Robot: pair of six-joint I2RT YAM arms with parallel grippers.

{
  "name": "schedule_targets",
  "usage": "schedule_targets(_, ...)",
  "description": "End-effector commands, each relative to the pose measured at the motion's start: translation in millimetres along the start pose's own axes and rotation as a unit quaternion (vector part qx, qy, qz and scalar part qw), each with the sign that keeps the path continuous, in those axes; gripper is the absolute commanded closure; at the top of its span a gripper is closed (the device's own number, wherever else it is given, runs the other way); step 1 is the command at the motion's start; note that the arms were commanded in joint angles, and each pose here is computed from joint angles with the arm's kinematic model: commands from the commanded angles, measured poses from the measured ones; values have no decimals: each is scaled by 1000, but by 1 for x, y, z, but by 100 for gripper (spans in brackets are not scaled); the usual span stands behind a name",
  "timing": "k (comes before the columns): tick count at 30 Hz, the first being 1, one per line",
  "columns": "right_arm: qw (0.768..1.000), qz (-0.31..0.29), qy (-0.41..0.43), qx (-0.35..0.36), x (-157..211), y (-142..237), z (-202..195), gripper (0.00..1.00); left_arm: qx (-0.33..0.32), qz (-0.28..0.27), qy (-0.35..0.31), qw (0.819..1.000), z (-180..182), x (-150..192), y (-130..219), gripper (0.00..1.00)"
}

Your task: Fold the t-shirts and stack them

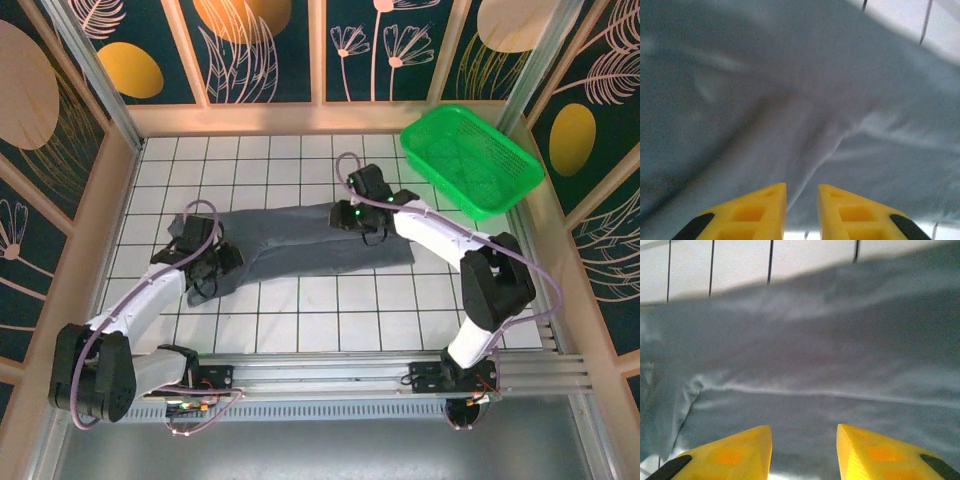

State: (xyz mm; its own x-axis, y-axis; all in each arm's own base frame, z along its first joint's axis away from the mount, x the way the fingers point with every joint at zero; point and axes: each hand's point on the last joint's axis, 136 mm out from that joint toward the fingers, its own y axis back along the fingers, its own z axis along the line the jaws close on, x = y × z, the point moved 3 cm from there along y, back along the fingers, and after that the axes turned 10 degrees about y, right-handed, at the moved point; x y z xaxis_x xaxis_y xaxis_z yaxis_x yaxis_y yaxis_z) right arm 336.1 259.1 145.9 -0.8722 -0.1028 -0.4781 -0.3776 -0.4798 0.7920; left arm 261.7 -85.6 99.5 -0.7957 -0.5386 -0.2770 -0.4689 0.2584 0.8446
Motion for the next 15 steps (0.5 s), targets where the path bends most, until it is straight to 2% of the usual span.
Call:
schedule_targets(1,998,17,-24,-50,14,-7,21,60,-22,1,-37,999,6,5,-5,72)
schedule_targets(8,993,35,-45,-102,27,-14,43,58,-66,12,-82,994,-4,15,-26,63)
schedule_targets(15,992,36,-55,-106,32,-14,43,58,-150,-22,-121,981,12,10,-31,64)
